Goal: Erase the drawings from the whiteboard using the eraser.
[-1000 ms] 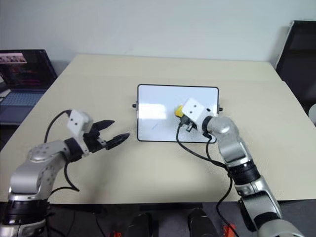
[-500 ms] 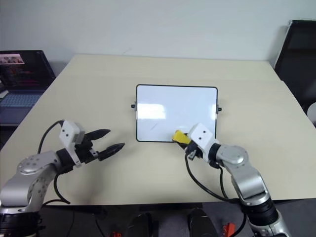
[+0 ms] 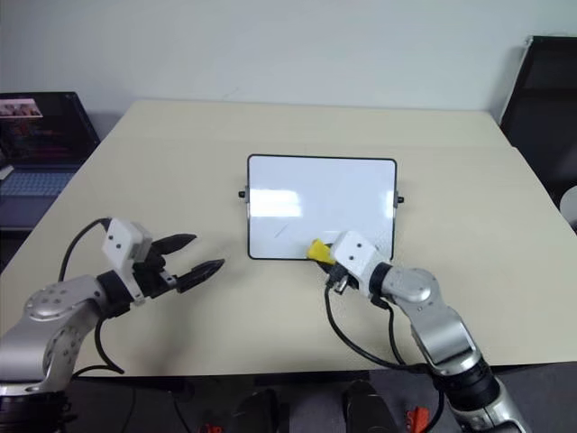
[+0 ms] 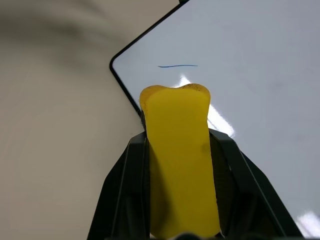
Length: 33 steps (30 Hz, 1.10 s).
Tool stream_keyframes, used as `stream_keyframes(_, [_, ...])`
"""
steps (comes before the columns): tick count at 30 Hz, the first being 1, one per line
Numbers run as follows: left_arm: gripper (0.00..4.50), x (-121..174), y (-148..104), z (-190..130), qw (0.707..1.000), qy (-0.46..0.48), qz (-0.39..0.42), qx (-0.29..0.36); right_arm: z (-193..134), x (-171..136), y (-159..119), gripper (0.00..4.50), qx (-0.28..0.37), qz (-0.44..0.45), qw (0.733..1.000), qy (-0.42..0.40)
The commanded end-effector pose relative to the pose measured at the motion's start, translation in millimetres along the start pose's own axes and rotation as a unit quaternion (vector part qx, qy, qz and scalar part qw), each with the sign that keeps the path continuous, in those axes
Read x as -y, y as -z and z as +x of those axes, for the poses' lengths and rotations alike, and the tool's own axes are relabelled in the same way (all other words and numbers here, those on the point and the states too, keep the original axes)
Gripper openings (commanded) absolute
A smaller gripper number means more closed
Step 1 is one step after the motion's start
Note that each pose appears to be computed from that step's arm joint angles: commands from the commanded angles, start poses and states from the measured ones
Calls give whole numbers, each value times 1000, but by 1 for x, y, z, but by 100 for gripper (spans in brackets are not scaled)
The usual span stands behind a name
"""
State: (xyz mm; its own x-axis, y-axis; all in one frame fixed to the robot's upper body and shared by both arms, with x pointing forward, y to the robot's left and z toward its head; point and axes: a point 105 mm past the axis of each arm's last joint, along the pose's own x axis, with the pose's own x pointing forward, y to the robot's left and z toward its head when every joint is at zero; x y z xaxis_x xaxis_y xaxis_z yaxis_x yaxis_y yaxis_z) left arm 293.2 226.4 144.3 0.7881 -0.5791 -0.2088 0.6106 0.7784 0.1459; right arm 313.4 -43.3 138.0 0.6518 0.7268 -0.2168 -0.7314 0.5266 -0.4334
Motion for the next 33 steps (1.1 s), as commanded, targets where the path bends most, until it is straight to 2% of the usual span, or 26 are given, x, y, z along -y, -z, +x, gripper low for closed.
stream_keyframes(1, [450,0,-16,-1,1000,-3,26,15,15,4,-22,122,29,-39,999,12])
stream_keyframes(4, [450,0,-16,0,1000,2,27,13,31,2,-29,122,30,-70,997,4])
stream_keyframes(9, [450,4,-19,4,999,15,33,12,62,11,-31,122,3,-138,990,34])
stream_keyframes(12, [450,5,-18,4,999,21,37,7,72,16,-30,122,-4,-134,990,48])
stream_keyframes(17, [450,6,-16,4,999,25,38,4,81,7,-5,122,-62,-130,990,13])
stream_keyframes(22, [450,7,-14,4,999,26,35,3,80,-12,14,122,-100,-251,961,-52])
stream_keyframes(24, [450,7,-13,5,999,26,34,3,82,-4,10,122,-98,-264,959,-32])
stream_keyframes(29, [450,8,-10,5,999,28,32,1,81,39,-14,122,-67,-252,962,81])
stream_keyframes(33, [450,8,-10,5,999,28,31,0,81,44,-11,122,-72,-234,966,85])
